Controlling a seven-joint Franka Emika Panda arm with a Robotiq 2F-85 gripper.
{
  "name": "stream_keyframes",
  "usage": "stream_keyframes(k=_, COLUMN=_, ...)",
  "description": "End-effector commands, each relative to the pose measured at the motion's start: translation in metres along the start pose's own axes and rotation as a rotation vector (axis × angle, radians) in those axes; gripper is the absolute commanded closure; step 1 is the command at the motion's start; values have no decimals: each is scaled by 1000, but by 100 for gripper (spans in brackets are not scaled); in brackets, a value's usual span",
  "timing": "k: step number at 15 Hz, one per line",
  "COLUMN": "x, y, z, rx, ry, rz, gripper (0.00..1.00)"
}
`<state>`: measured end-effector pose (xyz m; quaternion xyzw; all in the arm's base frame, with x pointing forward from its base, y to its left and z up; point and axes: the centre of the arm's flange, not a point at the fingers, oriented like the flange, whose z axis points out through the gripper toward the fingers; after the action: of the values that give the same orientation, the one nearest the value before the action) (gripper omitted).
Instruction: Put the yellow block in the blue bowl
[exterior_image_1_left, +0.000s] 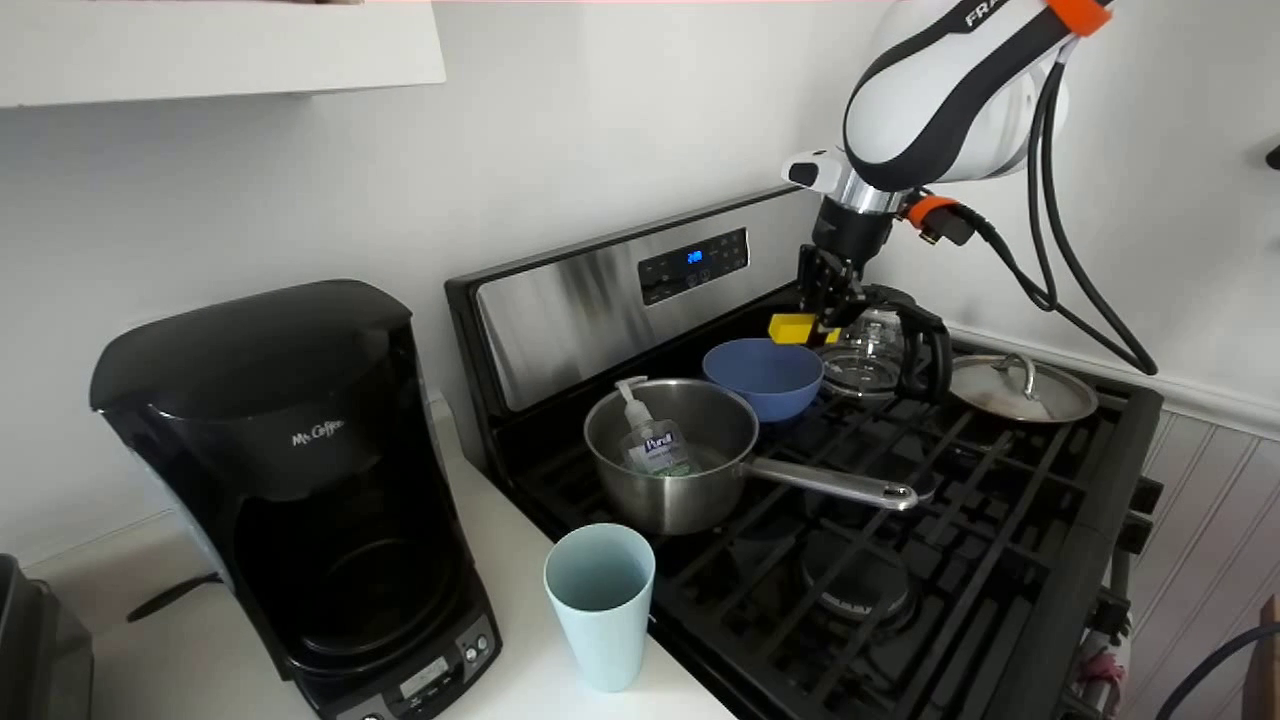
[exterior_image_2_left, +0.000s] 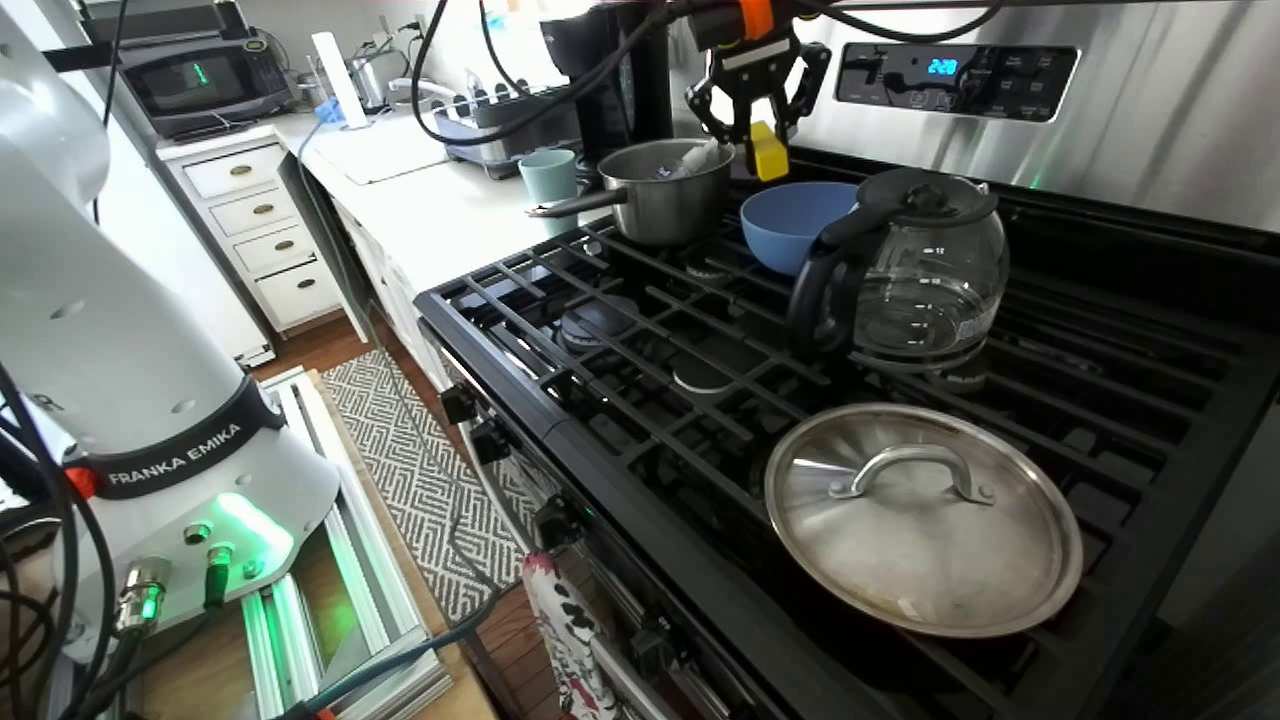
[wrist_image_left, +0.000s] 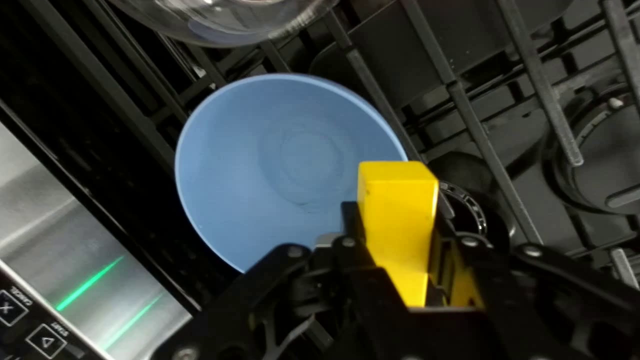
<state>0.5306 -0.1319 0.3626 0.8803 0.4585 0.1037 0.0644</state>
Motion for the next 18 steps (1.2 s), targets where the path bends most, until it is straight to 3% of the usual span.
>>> stream_keyframes(k=1, x=-4, y=31, z=13, rx=-45, ry=6, rz=70, gripper=92)
stream_keyframes(k=5, x=0, y=48, z=31, rx=-55, ry=7, rz=110, gripper=92)
stream_keyframes(k=6, x=1, y=50, z=35, rx=-51, ry=5, rz=119, gripper=84)
stream_keyframes(k=7, x=2, y=52, z=37, rx=-49, ry=2, rz=126, gripper=44)
stream_keyframes(k=8, x=2, y=55, z=40, rx=-48, ry=2, rz=138, gripper=43)
stream_keyframes(k=14, x=-10, y=76, z=38, rx=-51, ry=3, rz=211, gripper=1)
stream_keyframes(k=18, x=-13, y=73, z=50, rx=-11, ry=-23, rz=229, gripper=0)
